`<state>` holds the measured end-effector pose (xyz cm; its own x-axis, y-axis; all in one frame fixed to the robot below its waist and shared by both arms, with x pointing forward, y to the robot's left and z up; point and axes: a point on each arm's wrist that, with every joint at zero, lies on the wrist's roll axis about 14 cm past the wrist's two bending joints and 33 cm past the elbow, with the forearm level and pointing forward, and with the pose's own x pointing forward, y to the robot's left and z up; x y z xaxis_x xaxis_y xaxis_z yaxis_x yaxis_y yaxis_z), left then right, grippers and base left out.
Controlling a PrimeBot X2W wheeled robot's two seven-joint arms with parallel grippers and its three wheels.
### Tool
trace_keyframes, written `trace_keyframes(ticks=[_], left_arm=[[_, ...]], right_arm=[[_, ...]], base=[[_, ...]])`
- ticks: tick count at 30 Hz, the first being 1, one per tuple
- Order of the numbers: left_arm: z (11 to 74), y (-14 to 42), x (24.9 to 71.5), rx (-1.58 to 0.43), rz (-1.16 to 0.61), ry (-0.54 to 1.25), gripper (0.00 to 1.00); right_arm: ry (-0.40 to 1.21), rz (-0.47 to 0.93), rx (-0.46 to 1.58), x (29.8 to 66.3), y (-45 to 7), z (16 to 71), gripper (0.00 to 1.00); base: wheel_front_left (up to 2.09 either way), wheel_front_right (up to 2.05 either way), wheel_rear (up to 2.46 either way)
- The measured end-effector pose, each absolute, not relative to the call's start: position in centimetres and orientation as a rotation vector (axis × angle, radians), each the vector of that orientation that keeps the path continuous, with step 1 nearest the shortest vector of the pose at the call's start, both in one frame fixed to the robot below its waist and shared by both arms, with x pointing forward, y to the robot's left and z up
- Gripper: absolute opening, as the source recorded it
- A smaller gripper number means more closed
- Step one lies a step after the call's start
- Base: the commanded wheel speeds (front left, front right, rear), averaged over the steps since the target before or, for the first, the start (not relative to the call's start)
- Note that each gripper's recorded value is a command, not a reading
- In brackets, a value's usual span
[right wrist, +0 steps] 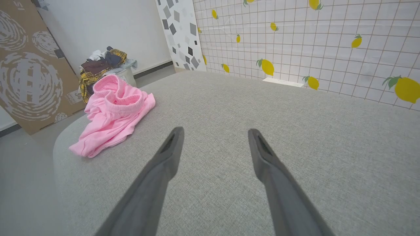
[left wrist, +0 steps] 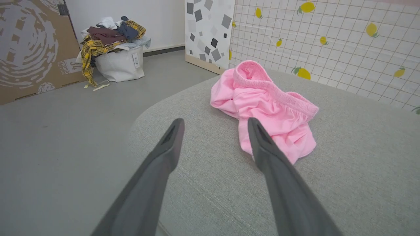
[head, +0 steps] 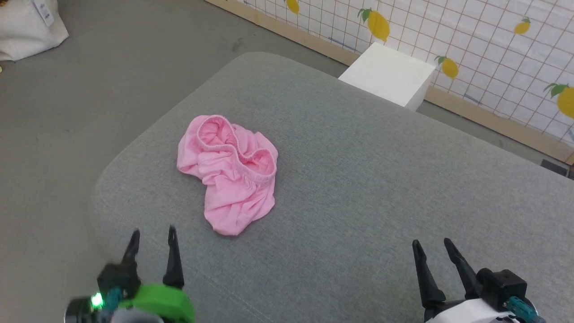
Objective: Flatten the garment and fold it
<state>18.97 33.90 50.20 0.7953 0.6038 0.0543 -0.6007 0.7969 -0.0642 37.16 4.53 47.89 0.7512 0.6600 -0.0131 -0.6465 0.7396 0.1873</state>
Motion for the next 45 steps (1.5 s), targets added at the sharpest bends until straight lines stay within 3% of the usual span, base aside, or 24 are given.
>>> trace_keyframes(ticks=[6,11,16,21,28,29,30,31,39,45], left_arm=[[54.5,36.5,24.7,-0.051,0.546,-0.088,1.0],[55.2,38.1,31.0,-0.187,0.473,0.054,1.0],[50.2,37.2,35.2,-0.293,0.41,0.356,1.0],[43.3,35.3,35.9,-0.293,0.37,0.666,1.0],[37.3,33.0,36.4,-0.302,0.339,0.859,1.0],[37.1,33.0,36.6,-0.296,0.34,0.864,0.77],[37.0,33.2,36.9,-0.285,0.339,0.859,0.14],[37.1,33.5,37.5,-0.268,0.343,0.829,0.0],[41.2,33.7,41.3,-0.227,0.314,0.551,0.0],[54.2,30.1,47.7,-0.152,0.138,0.182,0.0]], right_arm=[[0.083,0.708,0.148,37.9,4.2,47.8,1.0],[0.07,0.668,0.119,39.7,3.1,48.2,1.0],[0.093,0.587,0.103,40.9,0.3,47.4,1.0],[0.117,0.492,0.093,41.9,-3.0,46.4,1.0],[0.175,0.402,0.094,42.4,-6.1,43.9,1.0],[0.185,0.396,0.094,42.4,-6.4,43.6,1.0],[0.193,0.39,0.095,42.4,-6.6,43.3,1.0],[0.204,0.383,0.096,42.4,-6.8,42.9,1.0],[0.208,0.369,0.107,41.8,-7.2,42.8,1.0],[0.147,0.362,0.14,41.0,-7.3,44.8,1.0]], base=[[0.0,0.0,0.0],[0.0,0.0,0.0],[0.0,0.0,0.0],[0.0,0.0,0.0],[0.0,0.0,0.0],[0.0,0.0,0.0],[0.0,0.0,0.0],[0.0,0.0,0.0],[0.0,0.0,0.0],[0.0,0.0,0.0]])
